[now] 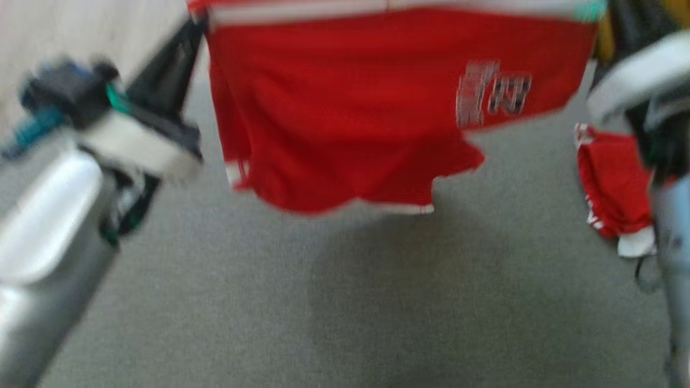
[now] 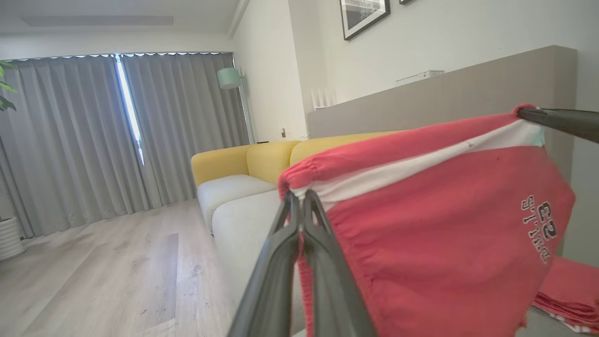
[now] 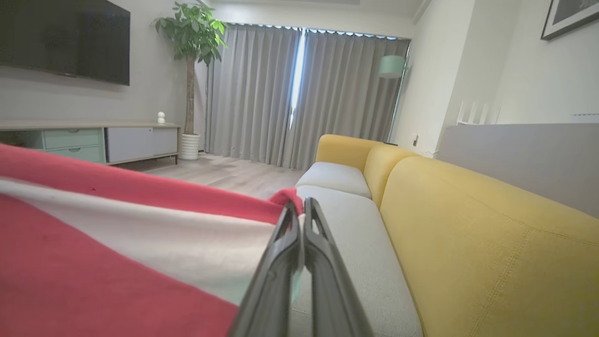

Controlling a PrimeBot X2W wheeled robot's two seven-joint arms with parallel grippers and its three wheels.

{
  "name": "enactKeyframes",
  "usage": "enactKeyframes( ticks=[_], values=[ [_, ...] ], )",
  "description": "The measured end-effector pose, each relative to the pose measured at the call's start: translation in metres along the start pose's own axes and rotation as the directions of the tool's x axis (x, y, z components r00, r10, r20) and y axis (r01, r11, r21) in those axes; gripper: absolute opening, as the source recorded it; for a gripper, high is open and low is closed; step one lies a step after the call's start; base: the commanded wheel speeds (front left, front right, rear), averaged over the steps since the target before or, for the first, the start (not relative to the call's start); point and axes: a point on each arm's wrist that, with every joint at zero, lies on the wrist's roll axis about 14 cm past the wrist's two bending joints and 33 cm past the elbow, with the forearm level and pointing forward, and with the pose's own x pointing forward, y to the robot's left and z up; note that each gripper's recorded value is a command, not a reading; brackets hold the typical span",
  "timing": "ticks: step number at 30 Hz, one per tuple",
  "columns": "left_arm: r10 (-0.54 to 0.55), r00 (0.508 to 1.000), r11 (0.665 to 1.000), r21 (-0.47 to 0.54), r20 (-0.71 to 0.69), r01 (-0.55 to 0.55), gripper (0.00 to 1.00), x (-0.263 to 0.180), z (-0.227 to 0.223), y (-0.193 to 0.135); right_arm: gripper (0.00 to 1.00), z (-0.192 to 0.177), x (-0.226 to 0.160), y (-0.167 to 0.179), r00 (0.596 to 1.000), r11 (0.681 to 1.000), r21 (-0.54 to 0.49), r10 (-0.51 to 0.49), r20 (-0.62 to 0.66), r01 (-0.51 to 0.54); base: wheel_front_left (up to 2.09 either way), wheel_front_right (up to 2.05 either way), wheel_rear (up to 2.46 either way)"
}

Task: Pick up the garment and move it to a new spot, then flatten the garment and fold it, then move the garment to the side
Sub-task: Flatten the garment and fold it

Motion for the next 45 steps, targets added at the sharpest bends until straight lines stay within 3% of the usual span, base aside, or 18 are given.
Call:
enactKeyframes(
  ticks=[7, 13, 19, 24, 28, 33, 39, 45],
  values=[
    [0.036, 0.999, 0.998, 0.054, 0.006, -0.036, 0.00, 0.082, -0.011, 0.057, 0.00, 0.008, 0.095, -0.023, 1.000, 0.999, -0.049, -0.005, 0.028, 0.006, 0.00, 0.00, 0.00],
    [0.070, 0.996, 0.996, 0.055, 0.051, -0.073, 0.00, 0.137, -0.037, 0.087, 0.00, -0.030, 0.150, -0.038, 0.999, 0.996, -0.086, -0.027, 0.025, 0.029, 0.00, 0.00, 0.00],
    [0.070, 0.997, 0.998, 0.011, -0.021, -0.070, 0.00, 0.149, -0.089, 0.084, 0.00, -0.110, 0.155, -0.034, 0.991, 0.998, -0.061, -0.032, -0.126, 0.024, 0.00, 0.00, 0.00],
    [-0.024, 0.988, 1.000, -0.023, -0.152, 0.021, 0.00, 0.125, -0.139, 0.041, 0.00, -0.173, 0.125, -0.022, 0.957, 0.998, -0.063, -0.008, -0.292, -0.011, 0.00, 0.00, 0.00],
    [-0.140, 0.943, 0.990, -0.068, -0.301, 0.126, 0.00, 0.076, -0.189, -0.005, 0.00, -0.221, 0.085, -0.014, 0.898, 0.997, -0.063, 0.011, -0.439, -0.043, 0.00, 0.00, 0.00],
    [-0.205, 0.892, 0.976, -0.146, -0.403, 0.159, 0.00, 0.017, -0.215, -0.032, 0.00, -0.260, 0.031, 0.007, 0.790, 0.993, -0.040, 0.061, -0.610, -0.108, 0.00, 0.00, 0.00],
    [-0.289, 0.852, 0.956, -0.176, -0.437, 0.234, 0.00, -0.031, -0.212, -0.069, 0.00, -0.272, -0.024, 0.003, 0.660, 0.988, -0.032, 0.075, -0.747, -0.149, 0.00, 0.00, 0.00],
    [-0.310, 0.843, 0.950, -0.180, -0.441, 0.255, 0.00, -0.064, -0.200, -0.089, 0.00, -0.267, -0.074, 0.005, 0.547, 0.982, 0.028, 0.128, -0.828, -0.188, 0.00, 0.00, 0.00]
  ],
)
